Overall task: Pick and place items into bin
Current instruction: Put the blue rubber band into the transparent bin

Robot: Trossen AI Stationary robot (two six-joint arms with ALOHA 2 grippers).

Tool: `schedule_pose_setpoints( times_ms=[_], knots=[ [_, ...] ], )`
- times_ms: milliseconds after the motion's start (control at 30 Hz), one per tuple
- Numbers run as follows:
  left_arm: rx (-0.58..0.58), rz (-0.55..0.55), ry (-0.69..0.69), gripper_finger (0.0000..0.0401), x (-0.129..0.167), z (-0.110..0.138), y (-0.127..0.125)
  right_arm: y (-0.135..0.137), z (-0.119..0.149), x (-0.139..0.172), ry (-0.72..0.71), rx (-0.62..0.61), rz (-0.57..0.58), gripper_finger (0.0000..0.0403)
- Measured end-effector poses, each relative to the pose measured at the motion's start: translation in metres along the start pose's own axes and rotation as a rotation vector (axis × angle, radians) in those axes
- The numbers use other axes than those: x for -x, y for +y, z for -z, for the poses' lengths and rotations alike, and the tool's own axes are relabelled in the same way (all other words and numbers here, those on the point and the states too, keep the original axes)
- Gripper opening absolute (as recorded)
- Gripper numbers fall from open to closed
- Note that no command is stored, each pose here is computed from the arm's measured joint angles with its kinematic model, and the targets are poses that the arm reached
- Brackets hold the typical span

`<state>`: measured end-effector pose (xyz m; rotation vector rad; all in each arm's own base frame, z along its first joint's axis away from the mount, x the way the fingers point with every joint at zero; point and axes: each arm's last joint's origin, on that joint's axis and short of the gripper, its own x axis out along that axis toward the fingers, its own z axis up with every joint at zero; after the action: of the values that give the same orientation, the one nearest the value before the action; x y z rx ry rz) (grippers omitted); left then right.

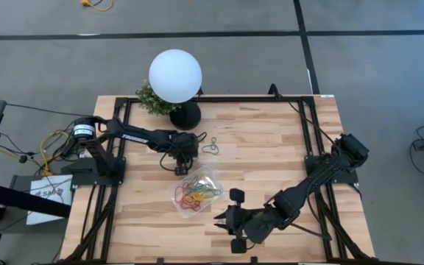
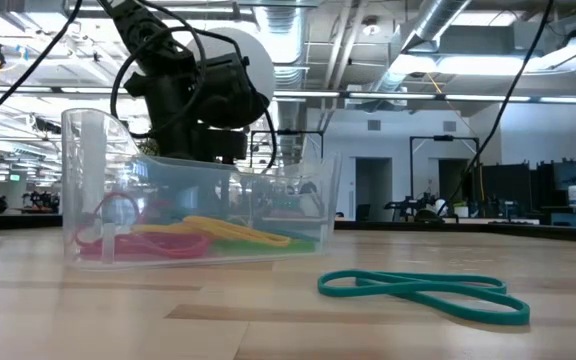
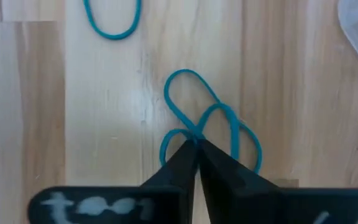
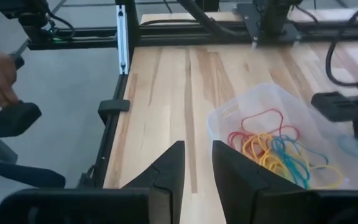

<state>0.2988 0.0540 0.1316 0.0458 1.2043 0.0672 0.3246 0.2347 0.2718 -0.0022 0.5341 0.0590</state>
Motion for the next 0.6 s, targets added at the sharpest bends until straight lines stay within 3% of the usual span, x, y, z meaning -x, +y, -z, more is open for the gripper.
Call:
schedule_pose_setpoints(
  times_ms=[200,467,600],
  knots=[
    [0.035,-0.087,-0.055,0.0002,0.013,-0.013,-0.004,0.0,0.01,0.003,0.081,-0.089,0.024,0.0077],
    [0.015,-0.074,-0.249,0.0001,0.088,-0.038,-0.024,0.005,0.019,0.023,0.17,-0.198,0.043,0.0077],
    [0.007,0.012,-0.388,0.0,0.134,-0.04,-0.044,0.004,0.021,0.031,0.209,-0.192,0.058,0.0077]
  ],
)
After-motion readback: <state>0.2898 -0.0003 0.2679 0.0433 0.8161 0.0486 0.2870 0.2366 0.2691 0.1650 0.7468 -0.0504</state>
